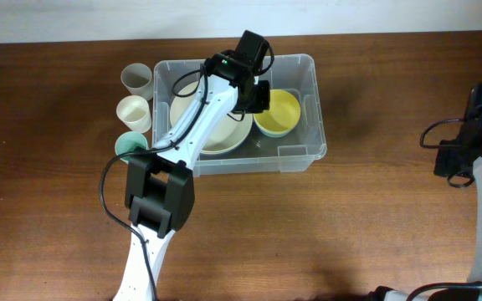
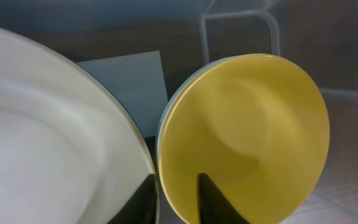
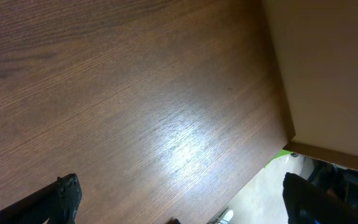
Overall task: Pack container
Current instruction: 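Release the yellow bowl and retract the left gripper left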
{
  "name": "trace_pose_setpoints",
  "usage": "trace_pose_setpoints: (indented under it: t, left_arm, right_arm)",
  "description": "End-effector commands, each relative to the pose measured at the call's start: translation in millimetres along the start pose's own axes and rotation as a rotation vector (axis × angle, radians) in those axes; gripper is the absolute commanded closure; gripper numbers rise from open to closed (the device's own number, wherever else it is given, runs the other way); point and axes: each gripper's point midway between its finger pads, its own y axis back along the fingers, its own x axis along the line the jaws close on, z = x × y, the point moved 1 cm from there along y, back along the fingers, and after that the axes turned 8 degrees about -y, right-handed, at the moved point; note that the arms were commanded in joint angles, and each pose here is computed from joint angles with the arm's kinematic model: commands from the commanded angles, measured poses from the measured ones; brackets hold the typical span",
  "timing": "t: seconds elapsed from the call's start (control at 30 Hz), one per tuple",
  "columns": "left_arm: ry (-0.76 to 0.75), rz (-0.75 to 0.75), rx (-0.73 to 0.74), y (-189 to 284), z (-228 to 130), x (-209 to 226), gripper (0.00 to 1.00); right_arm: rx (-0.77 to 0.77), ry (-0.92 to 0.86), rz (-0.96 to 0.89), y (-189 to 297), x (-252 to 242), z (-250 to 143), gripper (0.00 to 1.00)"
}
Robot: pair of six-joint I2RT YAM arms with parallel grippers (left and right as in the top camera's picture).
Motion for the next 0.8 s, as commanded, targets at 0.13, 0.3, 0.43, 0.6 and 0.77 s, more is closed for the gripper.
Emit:
trace_pose_setpoints:
  t: [0.13, 0.3, 0.43, 0.6, 0.77]
  left_arm:
    - [-0.067, 0.000, -0.197, 79, 53, 11, 0.40]
    - [0.005, 0.118, -0.357, 164, 79, 57, 0.31]
    - [0.098, 0.234, -0.410, 221, 73, 113, 0.31]
    - [0.250, 0.339, -0.380, 264, 43, 191, 0.30]
    - [0.395, 0.391, -0.263, 267, 4, 257, 0.20]
  right_arm:
    - [0.006, -0.005, -0.003, -2, 0, -1, 0.01]
    - [0.006, -0.005, -0.003, -2, 0, -1, 0.01]
    - [0.006, -0.005, -0.003, -2, 0, -1, 0.01]
    - [0.006, -0.005, -0.003, -2, 0, -1, 0.01]
    - [0.006, -0.005, -0.003, -2, 0, -1, 0.01]
